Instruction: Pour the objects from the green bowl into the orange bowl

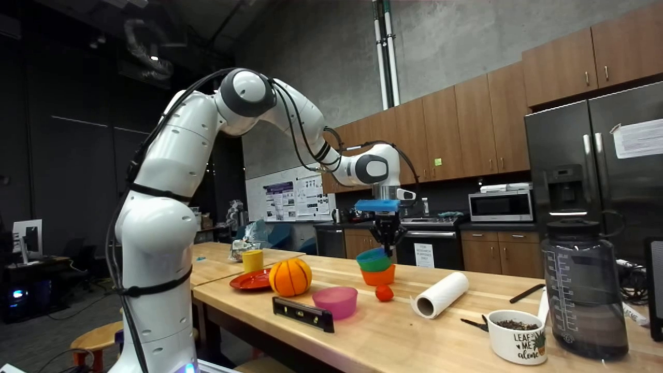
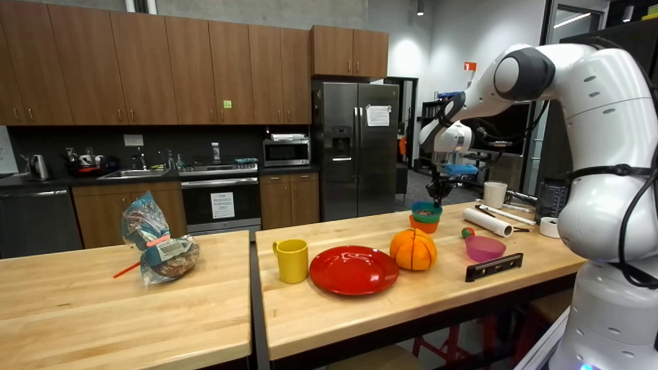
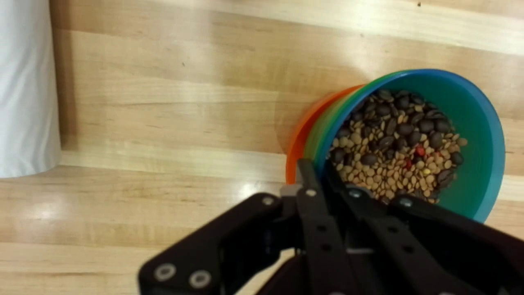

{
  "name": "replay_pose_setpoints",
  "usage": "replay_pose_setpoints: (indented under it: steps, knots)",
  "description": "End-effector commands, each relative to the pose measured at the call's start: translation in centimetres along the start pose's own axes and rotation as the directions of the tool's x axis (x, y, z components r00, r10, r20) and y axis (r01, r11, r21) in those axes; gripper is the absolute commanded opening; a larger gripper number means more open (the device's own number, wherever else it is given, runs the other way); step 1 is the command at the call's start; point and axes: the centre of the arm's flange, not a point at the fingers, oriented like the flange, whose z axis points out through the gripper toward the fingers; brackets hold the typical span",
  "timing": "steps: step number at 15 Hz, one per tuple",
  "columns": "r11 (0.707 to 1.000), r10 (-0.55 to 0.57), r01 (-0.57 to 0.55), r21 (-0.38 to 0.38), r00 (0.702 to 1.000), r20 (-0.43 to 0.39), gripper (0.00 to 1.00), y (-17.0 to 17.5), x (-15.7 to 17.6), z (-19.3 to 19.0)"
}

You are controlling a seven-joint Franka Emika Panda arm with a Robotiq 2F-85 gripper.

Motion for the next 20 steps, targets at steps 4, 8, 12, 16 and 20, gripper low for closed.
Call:
replay_pose_setpoints:
  steps: [4,8,12,16,20]
  knots:
    - [0.999,-0.048,0.048,-0.007,0.998,-0.029,0.01,-1.5,-4.1,-3.3]
    - [0.988,-0.086,0.080,-0.133,0.995,-0.043,0.01,-3.0,-4.3,-5.3]
    - [0.959,-0.120,0.101,-0.266,0.991,-0.053,0.01,-5.0,-3.6,-6.6]
    - [0.914,-0.162,0.136,-0.383,0.986,-0.036,0.01,-6.9,-2.3,-6.6]
    - [0.864,-0.183,0.154,-0.480,0.983,-0.016,0.01,-8.1,-1.9,-6.2]
